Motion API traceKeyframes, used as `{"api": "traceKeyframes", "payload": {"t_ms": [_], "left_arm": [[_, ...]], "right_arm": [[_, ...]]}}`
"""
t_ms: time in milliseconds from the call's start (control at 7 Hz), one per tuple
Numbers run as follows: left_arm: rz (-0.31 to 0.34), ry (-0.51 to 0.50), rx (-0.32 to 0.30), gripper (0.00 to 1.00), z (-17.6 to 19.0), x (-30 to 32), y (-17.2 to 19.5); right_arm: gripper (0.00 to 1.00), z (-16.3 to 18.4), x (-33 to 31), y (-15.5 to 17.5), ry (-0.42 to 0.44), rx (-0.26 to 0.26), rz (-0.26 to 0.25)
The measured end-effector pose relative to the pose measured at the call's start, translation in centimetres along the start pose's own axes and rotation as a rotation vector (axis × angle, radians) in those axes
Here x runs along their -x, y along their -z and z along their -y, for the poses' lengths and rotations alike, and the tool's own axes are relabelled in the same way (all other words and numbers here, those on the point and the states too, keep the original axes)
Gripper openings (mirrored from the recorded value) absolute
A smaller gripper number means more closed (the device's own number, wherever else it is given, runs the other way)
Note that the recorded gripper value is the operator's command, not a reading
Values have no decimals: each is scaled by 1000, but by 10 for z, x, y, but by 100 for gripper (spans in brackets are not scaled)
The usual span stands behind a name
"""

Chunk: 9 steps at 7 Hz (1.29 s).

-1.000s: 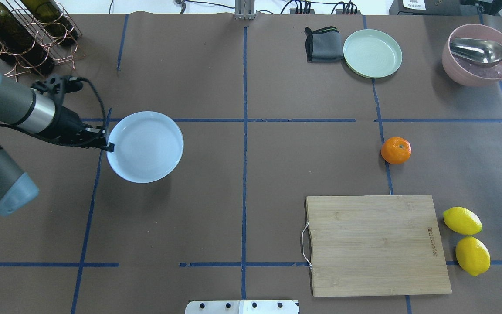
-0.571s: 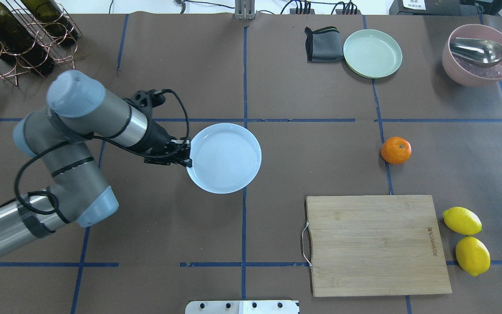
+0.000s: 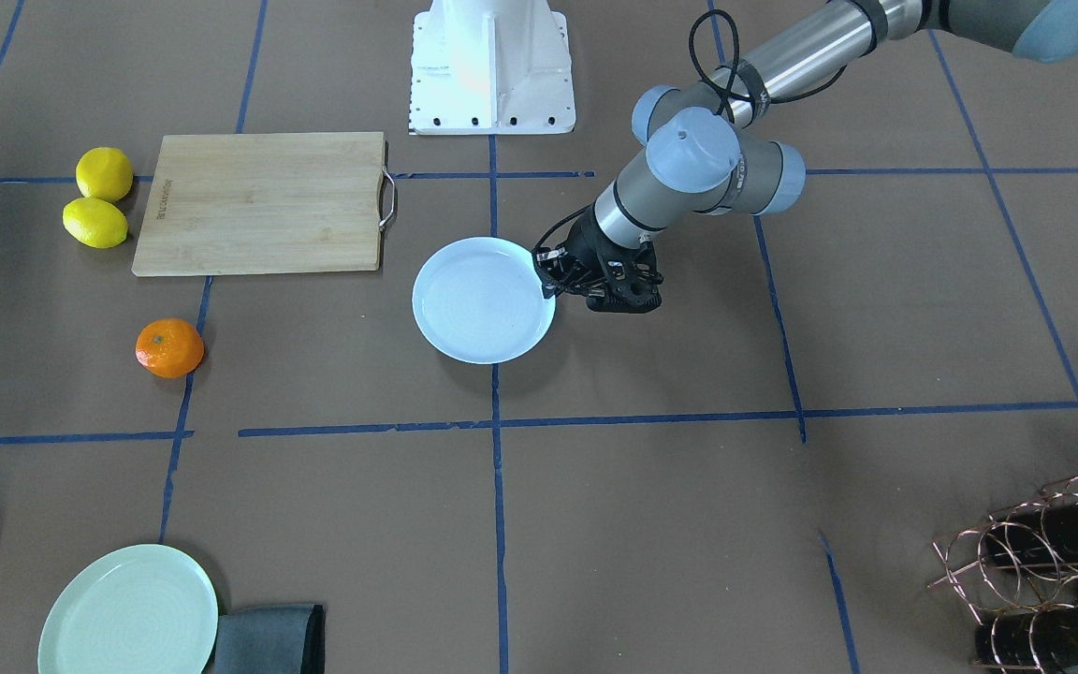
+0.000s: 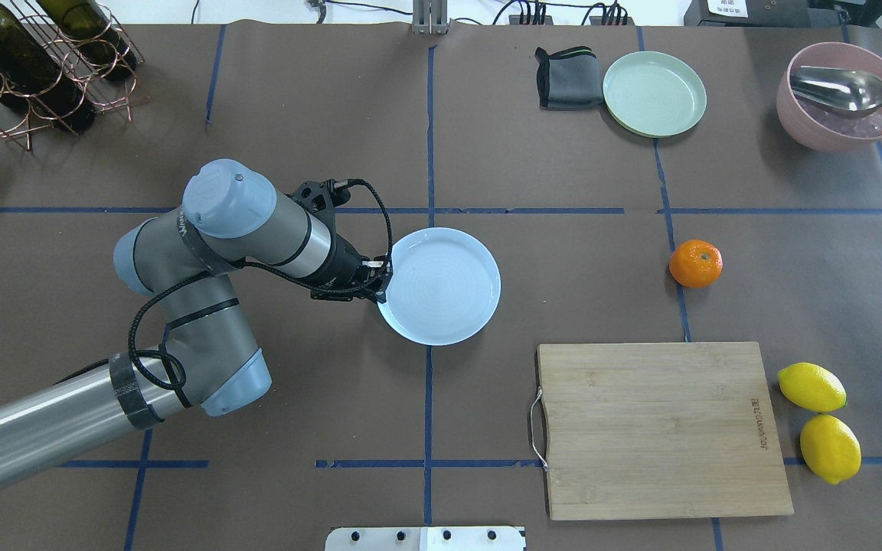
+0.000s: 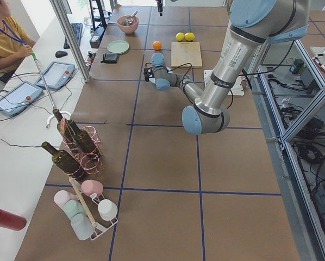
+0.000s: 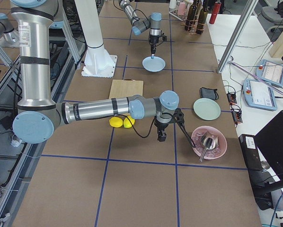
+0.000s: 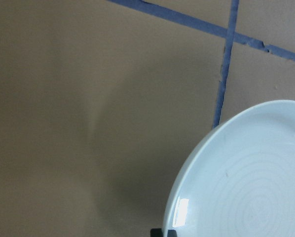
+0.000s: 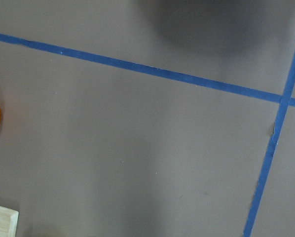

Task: Pick orange to plate
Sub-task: 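Hold the plate with the left gripper while the right gripper reaches the orange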

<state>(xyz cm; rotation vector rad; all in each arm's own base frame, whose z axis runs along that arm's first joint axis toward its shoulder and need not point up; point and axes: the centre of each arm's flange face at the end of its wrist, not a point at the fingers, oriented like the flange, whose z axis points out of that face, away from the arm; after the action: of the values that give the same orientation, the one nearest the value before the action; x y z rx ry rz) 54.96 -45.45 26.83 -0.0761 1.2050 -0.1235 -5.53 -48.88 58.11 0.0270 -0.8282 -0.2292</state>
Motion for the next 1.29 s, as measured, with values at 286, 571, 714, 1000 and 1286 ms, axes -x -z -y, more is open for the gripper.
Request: {"api": "traceKeyframes", "payload": {"t_ms": [286, 571, 714, 1000, 1286], "left_arm": [[18, 6, -17, 37, 3, 4, -9], [21, 4, -20, 77, 4, 5, -11], [13, -1, -21, 77, 4, 5, -9], [-23, -15, -28, 77, 2, 2, -1], [-47, -25, -33, 79, 0, -3, 9]], "right_arm": [[100, 0, 2, 2, 2, -3, -1], [100, 4, 6, 1, 4, -3, -1], [100, 10, 18, 0, 27, -4, 2], [100, 20, 57, -8, 10, -37, 19], [100, 28, 125, -36, -100, -111, 47]]}}
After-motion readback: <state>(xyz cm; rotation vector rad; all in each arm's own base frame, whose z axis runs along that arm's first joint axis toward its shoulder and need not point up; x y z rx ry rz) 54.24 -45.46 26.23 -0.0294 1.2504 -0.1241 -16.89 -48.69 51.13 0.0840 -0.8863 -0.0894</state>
